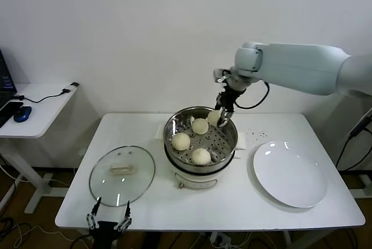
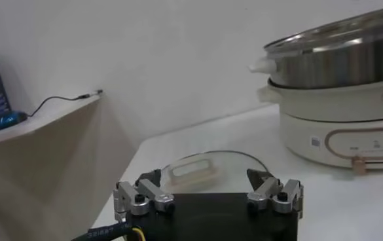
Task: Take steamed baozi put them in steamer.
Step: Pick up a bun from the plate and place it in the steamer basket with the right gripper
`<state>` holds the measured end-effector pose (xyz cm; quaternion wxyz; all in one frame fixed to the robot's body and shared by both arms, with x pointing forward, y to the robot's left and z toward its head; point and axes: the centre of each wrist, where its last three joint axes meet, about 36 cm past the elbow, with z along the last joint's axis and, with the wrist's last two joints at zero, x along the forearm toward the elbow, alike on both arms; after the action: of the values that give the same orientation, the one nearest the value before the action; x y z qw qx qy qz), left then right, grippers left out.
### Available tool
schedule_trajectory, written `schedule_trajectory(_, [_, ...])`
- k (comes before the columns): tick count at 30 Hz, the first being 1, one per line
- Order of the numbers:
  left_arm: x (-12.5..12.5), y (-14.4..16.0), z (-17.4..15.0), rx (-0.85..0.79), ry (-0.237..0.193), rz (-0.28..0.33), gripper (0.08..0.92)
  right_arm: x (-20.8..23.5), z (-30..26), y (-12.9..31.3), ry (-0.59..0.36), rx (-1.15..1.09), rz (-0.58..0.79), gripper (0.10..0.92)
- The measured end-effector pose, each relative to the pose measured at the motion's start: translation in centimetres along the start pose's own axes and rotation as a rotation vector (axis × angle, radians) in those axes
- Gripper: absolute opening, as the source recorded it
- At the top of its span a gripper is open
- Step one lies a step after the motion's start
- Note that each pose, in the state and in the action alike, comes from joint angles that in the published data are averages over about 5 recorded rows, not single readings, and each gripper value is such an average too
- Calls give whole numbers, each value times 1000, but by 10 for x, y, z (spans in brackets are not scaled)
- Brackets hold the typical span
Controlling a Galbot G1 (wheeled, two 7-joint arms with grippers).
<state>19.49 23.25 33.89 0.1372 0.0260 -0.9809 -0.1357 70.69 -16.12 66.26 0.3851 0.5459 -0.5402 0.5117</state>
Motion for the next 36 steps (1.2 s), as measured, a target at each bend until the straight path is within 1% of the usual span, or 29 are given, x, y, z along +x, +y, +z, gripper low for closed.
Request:
schedule_trajectory(10, [-3,-1,6,1,11,-2,823,-56,-1,11,54,-16,-42,551])
schedule_trajectory(18, [-6,-2,10,2,18,0,823,-78,5,15,69,-32,-54,555])
schedule_trajectory(21, [-8,-2,11,2,18,-1,823,-80,4,15,70,-33,-53,598])
schedule_trajectory(26, [-9,-2,11,0,17,0,823,-80,3,15,67,-33,-54,738])
schedule_trajectory(29, [-9,-3,11,0,18,1,823,-78,3,15,62,-34,-56,801])
schedule_trajectory(31, [-9,-3,11,-1,18,2,823,-75,3,15,55,-33,-55,817])
schedule_trajectory(36, [-9,-2,9,-5,13,2,823,-57,8,14,28,-36,-39,822])
